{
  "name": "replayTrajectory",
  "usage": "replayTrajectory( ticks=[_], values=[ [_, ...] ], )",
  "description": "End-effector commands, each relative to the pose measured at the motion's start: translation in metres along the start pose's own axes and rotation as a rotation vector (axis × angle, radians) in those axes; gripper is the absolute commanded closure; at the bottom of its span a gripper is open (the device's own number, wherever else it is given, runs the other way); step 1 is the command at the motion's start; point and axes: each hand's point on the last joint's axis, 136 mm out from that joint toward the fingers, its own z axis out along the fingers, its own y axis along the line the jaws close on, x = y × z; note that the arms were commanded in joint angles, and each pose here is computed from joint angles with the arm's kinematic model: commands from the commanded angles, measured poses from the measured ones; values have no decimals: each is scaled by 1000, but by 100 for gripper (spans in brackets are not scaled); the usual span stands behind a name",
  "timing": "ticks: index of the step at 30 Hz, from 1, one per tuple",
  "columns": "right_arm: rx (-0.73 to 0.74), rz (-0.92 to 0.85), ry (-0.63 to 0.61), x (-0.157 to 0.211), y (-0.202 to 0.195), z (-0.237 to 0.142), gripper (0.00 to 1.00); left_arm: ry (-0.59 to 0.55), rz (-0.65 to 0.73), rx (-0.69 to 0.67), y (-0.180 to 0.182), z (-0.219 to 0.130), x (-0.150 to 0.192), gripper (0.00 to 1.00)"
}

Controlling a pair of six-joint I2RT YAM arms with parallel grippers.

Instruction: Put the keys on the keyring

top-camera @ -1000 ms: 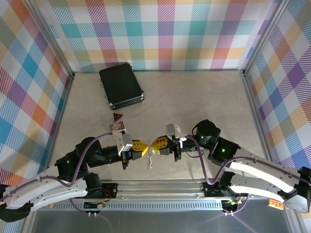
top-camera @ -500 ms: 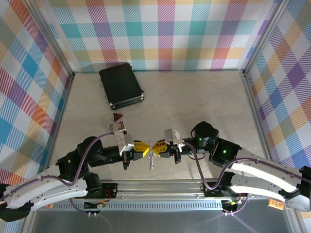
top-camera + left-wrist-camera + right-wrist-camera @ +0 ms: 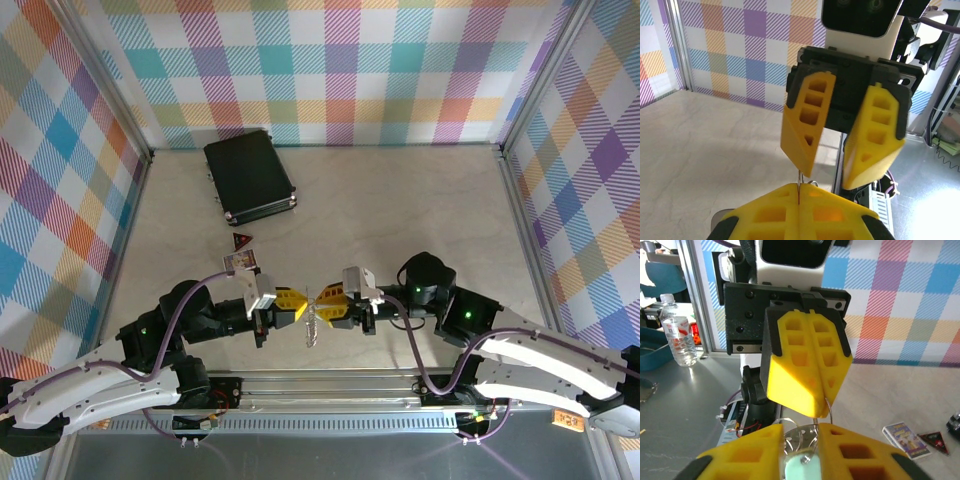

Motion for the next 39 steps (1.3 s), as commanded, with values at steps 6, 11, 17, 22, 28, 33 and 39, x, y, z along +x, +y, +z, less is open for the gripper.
replayTrajectory(
  ticks=[6, 11, 17, 22, 28, 33, 39],
  values=[
    [75, 19, -67, -19, -8, -10, 65, -129, 26, 7, -5, -12, -33, 100],
    [106, 96, -105, -28, -13, -13, 63, -171, 35, 15, -7, -16, -37, 100],
    [123, 185, -82, -36, -21, -8, 55, -247, 59, 19, -9, -26, -49, 100],
    [146, 239, -96, -40, -26, -7, 51, -277, 73, 16, -10, -31, -58, 100],
    [226, 303, -34, -34, -41, -6, 40, -281, 73, 7, -9, -33, -64, 100],
    [254, 323, -10, -30, -45, -7, 30, -263, 77, 6, -9, -32, -62, 100],
    [281, 340, 9, -21, -48, -10, 25, -242, 99, 10, -10, -32, -57, 100]
  ],
)
